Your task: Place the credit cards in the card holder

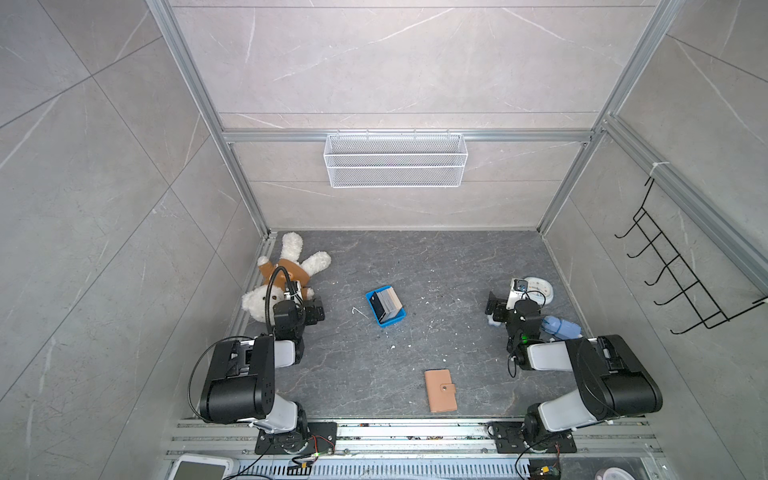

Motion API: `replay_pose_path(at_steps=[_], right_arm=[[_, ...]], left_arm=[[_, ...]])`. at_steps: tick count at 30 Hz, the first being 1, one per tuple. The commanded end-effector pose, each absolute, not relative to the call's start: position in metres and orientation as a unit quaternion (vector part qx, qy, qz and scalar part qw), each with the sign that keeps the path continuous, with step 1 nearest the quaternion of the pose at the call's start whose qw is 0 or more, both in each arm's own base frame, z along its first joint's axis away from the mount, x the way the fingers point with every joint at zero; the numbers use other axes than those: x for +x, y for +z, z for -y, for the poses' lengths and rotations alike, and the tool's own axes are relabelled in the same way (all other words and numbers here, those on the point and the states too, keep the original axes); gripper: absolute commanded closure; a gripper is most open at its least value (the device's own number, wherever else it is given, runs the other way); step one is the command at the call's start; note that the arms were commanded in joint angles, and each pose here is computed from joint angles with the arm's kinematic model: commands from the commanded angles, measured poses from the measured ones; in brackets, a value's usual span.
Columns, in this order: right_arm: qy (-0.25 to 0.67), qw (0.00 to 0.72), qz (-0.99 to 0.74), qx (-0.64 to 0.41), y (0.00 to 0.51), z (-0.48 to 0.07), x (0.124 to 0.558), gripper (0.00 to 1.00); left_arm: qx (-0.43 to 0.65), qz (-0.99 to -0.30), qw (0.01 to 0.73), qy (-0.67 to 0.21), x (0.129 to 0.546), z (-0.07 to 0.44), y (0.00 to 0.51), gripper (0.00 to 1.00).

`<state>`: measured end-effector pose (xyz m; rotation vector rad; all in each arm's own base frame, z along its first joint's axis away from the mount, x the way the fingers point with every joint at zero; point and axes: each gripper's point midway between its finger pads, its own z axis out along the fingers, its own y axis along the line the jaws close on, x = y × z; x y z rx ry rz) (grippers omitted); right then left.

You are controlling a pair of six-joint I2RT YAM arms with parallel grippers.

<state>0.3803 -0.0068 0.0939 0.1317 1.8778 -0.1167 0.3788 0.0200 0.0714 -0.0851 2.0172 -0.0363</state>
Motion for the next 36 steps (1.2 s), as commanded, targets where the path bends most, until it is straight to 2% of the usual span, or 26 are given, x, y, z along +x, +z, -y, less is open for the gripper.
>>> replay_pose_path(at_steps=[1,11,17,22,28,36], right_arm=[[-0.055,0.615,-0.783,0.074,0.105,0.013,0.376,0.0],[-0.06,0.625,-0.774,0.083,0.124,0.017,0.368,0.0],[-0.039,0.58,-0.806,0.113,0.143,0.016,0.362,0.0],[0.021,0.572,-0.812,0.119,0.168,-0.002,0.359,0.0],[0.067,0.529,-0.835,0.14,0.185,-0.024,0.36,0.0],[0.122,0.469,-0.872,0.075,0.19,-0.099,0.337,0.0]], left_arm=[[-0.026,-0.823,0.568,-0.002,0.379,-0.023,0.093,0.0],[-0.025,-0.817,0.575,0.018,0.356,-0.005,0.133,0.0],[-0.028,-0.832,0.554,-0.011,0.348,0.02,0.162,0.0],[-0.036,-0.849,0.522,-0.074,0.341,0.049,0.175,0.0],[-0.017,-0.86,0.486,-0.154,0.328,0.093,0.181,0.0],[0.019,-0.881,0.398,-0.255,0.297,0.163,0.177,0.0]])
